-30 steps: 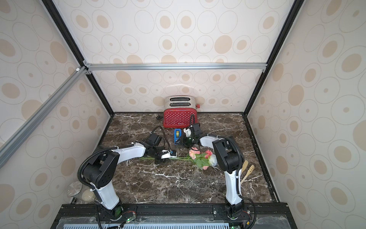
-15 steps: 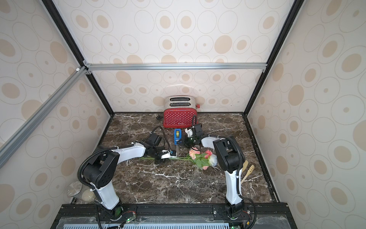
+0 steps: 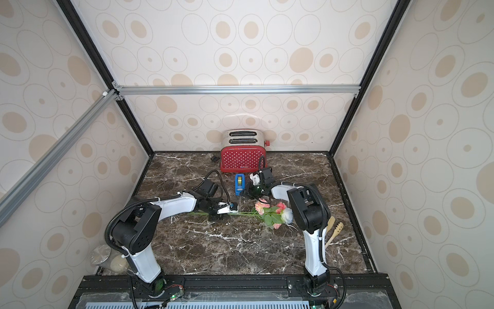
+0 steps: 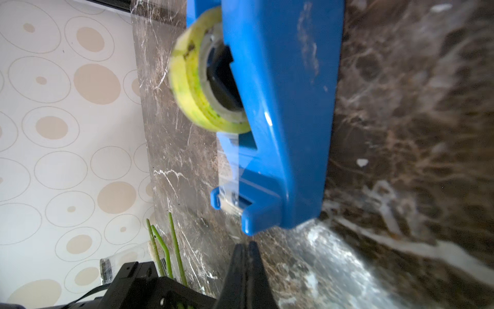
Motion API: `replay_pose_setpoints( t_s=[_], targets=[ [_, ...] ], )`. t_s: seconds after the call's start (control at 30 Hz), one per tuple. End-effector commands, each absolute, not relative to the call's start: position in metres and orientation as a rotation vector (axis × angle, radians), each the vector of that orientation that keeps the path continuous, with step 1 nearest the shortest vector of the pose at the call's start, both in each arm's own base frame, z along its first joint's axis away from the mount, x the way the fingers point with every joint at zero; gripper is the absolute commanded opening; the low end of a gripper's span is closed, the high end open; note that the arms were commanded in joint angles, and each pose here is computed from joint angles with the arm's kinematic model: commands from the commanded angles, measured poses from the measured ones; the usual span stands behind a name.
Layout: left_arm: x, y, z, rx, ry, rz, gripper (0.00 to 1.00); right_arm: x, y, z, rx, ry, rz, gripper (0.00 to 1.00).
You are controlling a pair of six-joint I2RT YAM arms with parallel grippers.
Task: Wrap bouquets with tape
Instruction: Tear off the tape using the Tape Cutter.
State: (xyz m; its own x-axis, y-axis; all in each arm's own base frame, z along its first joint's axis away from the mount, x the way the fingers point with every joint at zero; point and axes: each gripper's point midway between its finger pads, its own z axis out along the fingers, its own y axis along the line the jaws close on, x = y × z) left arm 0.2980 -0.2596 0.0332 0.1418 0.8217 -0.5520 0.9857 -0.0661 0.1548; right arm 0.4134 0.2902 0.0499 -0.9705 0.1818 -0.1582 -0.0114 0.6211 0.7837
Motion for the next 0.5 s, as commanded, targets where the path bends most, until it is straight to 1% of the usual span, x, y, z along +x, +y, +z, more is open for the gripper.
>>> replay_pose_setpoints(
  t_s=[0.0, 0.17, 0.47],
  targets=[
    [0.287, -0.264, 0.041, 1.982, 1.666, -0.499, 0.0, 0.391, 0.263, 0.002, 0.269, 2.812, 1.018, 0.0],
    [0.289, -0.265, 0.046, 1.976, 1.644, -0.476, 0.0, 0.381, 0.247, -0.011, 0.283, 2.882, 0.836, 0.0],
    [0.291, -0.265, 0.061, 1.956, 1.596, -0.432, 0.0, 0.372, 0.239, -0.021, 0.292, 2.924, 0.679, 0.0]
  ],
)
